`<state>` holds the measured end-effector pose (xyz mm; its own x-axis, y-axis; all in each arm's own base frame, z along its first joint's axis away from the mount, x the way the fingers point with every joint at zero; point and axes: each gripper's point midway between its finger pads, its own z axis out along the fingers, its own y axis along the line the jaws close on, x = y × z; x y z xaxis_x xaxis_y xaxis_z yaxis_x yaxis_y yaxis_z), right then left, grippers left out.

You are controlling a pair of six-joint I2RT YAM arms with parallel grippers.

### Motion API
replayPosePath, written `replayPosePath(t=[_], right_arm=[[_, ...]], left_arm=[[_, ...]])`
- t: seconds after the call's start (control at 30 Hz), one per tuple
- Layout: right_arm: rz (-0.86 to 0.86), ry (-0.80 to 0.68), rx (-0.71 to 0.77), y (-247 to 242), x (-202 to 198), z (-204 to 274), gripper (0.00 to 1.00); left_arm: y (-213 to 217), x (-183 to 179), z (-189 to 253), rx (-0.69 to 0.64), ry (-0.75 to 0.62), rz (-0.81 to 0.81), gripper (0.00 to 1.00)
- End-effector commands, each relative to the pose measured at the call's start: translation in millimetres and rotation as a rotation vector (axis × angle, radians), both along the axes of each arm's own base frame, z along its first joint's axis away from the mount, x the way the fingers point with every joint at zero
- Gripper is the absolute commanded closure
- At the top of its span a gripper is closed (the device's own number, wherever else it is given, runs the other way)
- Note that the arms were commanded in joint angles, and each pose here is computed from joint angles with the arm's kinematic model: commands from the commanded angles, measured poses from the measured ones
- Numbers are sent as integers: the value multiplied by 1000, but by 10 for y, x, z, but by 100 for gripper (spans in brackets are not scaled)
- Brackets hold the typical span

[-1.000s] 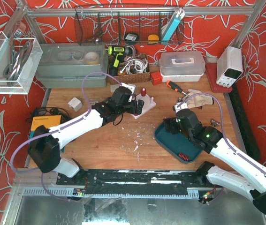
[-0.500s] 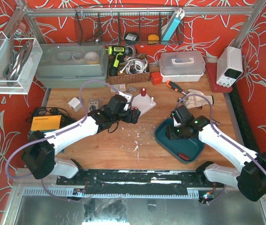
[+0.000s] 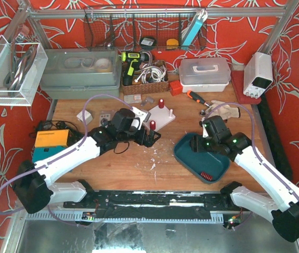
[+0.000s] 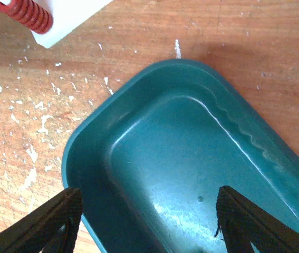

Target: Install the large spring

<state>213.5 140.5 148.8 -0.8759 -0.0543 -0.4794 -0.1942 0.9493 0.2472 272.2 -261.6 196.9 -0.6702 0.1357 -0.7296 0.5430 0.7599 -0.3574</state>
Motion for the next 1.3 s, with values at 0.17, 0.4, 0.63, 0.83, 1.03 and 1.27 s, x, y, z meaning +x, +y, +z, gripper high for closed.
replayPosePath(t=[0.17, 0.4, 0.63, 0.83, 1.03, 1.27], right_arm=[[-14, 169, -42, -158, -312, -139, 35], [-81, 316, -110, -334, -514, -179, 35], [-53, 355, -93, -216, -407, -204, 35], [39, 397, -107, -108, -358, -464, 36], [-21, 473, -157, -226, -397, -674, 40], [-385, 644, -104, -342, -618, -702, 31]], left_arm=[[-40, -405, -32, -35, 108, -141, 0], [147, -614, 51, -195, 140, -33, 0], [526, -718, -332, -87, 298, 178, 0], [531, -750, -496, -52, 418, 231, 0], [530, -619, -503, 28, 447, 279, 0], [372, -560, -509, 82, 466, 190, 0]])
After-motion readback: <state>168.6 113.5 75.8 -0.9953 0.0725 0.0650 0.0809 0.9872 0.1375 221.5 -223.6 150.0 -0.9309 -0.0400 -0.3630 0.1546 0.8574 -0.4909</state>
